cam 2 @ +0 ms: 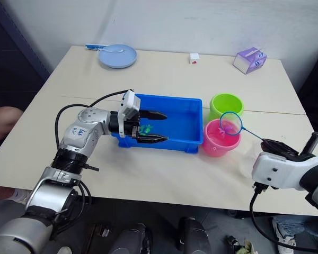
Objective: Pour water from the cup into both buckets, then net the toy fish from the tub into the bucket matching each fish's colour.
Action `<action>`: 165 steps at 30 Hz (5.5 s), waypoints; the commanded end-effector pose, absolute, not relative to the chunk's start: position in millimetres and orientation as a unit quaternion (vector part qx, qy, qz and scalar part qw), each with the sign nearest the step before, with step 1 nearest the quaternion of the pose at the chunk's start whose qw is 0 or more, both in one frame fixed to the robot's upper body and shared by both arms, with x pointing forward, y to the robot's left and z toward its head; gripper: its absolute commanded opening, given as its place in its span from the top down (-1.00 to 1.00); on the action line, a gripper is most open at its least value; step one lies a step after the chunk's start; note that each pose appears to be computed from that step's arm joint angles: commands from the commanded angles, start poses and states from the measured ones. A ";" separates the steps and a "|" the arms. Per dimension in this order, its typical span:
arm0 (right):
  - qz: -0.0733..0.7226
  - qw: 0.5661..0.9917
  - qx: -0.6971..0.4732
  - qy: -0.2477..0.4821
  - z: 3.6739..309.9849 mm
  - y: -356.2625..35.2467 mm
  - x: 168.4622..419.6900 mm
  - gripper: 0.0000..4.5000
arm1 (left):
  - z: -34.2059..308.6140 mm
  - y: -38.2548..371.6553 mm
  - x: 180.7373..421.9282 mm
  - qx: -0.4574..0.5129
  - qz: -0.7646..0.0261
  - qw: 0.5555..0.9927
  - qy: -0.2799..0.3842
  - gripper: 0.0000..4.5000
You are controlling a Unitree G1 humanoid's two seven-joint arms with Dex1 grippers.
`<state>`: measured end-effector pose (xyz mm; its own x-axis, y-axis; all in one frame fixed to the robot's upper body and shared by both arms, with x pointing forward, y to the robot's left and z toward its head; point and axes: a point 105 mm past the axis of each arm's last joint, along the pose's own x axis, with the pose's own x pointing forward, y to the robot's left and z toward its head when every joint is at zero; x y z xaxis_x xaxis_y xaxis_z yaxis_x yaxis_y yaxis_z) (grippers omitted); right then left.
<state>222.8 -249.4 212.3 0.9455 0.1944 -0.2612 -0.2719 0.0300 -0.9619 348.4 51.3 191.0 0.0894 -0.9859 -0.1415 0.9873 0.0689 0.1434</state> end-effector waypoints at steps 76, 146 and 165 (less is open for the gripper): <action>0.147 0.489 -0.857 -0.069 260.3 -260.4 239.2 0.66 | 216.3 45.6 363.9 0.113 -0.659 0.743 -0.045 -1.00; 0.401 0.868 -0.286 -0.069 211.6 -71.1 352.8 0.66 | 197.1 217.7 324.6 0.145 -0.401 0.900 0.090 -1.00; 0.423 0.851 -0.311 0.000 163.8 -64.9 350.4 0.66 | 196.4 218.6 323.9 0.144 -0.396 0.902 0.090 -1.00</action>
